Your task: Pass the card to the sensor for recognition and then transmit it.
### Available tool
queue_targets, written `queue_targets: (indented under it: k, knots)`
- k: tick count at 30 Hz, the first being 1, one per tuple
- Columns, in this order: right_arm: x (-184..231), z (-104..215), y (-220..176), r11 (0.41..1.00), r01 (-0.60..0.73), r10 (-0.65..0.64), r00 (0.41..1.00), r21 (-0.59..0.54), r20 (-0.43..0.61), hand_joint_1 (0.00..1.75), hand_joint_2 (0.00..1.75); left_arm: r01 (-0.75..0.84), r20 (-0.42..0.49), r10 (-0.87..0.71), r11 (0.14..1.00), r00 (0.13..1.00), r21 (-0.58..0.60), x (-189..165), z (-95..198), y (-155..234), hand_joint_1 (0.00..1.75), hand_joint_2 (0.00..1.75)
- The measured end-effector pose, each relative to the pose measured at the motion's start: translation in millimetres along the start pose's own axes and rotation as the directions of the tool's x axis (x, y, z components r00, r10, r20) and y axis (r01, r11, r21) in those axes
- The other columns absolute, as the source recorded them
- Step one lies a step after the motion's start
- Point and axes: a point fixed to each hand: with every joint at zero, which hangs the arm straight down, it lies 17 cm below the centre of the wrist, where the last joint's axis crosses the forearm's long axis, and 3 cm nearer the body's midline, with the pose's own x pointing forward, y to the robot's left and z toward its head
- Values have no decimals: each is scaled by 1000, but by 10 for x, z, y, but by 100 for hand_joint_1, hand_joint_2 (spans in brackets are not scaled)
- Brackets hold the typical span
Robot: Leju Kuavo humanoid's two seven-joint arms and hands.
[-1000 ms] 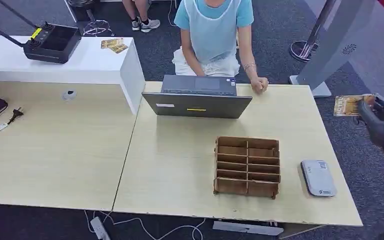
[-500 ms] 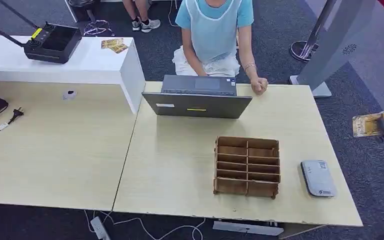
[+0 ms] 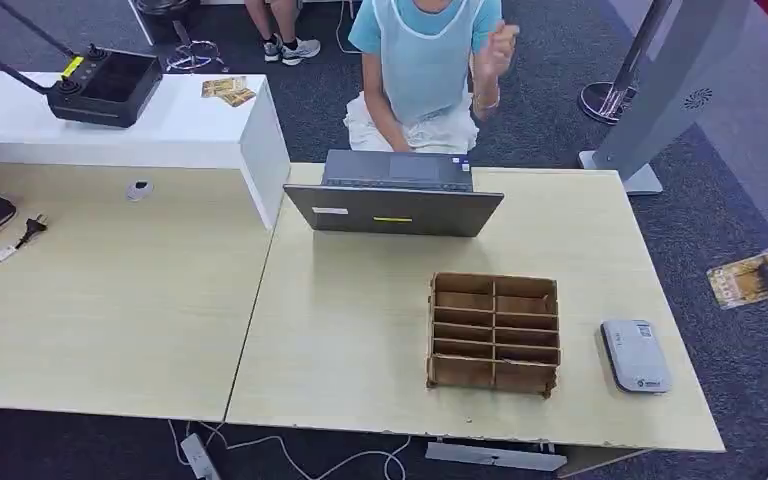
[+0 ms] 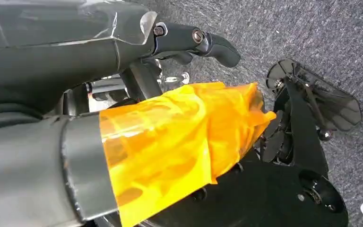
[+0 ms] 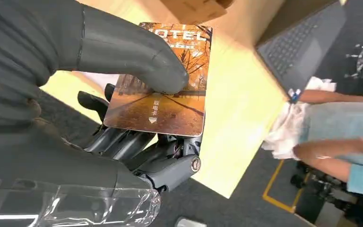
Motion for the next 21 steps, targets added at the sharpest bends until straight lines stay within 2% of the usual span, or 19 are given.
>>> queue_targets:
  k: [13, 21]
  knots:
    - [-368, -89, 76, 993, -117, 117, 988, 3, -101, 175, 175, 6, -2, -6, 1000, 1000, -2, -3, 0, -1, 0, 0]
    - [-554, -128, 168, 993, -115, 115, 984, 13, -134, 175, 175, 7, -3, -7, 1000, 1000, -4, -3, 0, -2, 0, 0]
